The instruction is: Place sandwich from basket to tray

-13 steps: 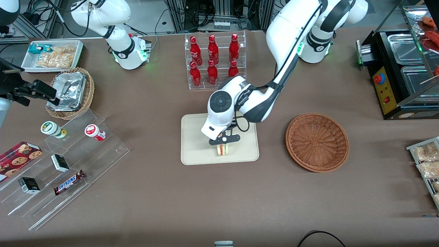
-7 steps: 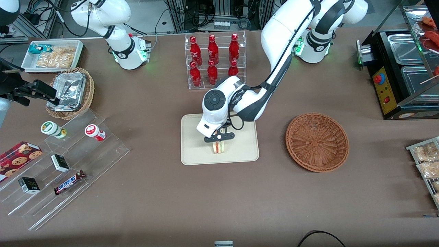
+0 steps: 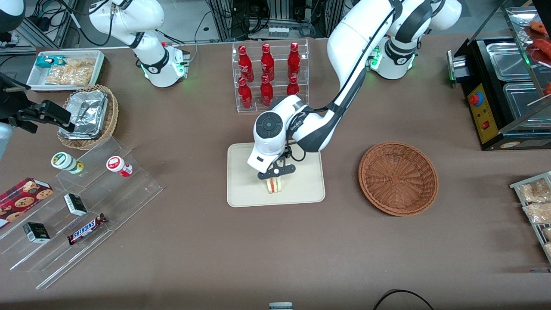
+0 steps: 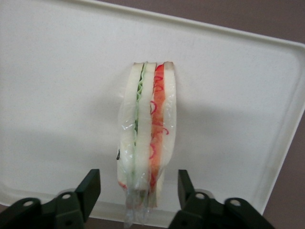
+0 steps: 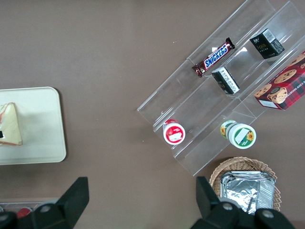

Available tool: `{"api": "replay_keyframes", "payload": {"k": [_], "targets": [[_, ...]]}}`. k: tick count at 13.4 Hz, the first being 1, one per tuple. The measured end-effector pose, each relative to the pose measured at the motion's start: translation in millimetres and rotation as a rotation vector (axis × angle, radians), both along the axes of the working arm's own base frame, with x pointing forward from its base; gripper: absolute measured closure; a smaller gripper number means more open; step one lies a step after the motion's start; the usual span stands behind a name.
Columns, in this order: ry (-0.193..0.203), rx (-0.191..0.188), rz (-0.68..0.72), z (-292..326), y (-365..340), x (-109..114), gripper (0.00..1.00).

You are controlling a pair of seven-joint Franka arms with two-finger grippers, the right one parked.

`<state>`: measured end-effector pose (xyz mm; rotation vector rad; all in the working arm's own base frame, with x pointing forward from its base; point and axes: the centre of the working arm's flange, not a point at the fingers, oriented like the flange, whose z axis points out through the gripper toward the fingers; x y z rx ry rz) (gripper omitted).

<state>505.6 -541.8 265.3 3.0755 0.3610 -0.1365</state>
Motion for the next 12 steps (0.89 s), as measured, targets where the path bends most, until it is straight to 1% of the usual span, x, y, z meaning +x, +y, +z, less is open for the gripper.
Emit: {"api": "replay_keyframes", "payload": {"k": [2, 3, 5, 6, 8, 9, 11, 12], "targets": [[-0.018, -0.008, 0.008, 23.3, 2.9, 6.4, 0.0], [-0.019, -0.001, 0.014, 36.8, 8.5, 9.6, 0.0], [-0.016, 0.009, 0.006, 59.2, 30.1, 24.8, 0.0], [-0.002, 0.021, -0.032, 66.8, 43.0, 31.5, 0.0], [0.038, 0.048, -0.099, 77.2, 67.0, 40.5, 0.0], [0.05, 0.057, -0.106, 81.6, 75.3, 41.8, 0.0], [0.065, 0.075, -0.077, 92.4, 100.5, 49.0, 0.0], [0.08, 0.094, -0.051, 97.4, 119.2, 56.0, 0.0]]}}
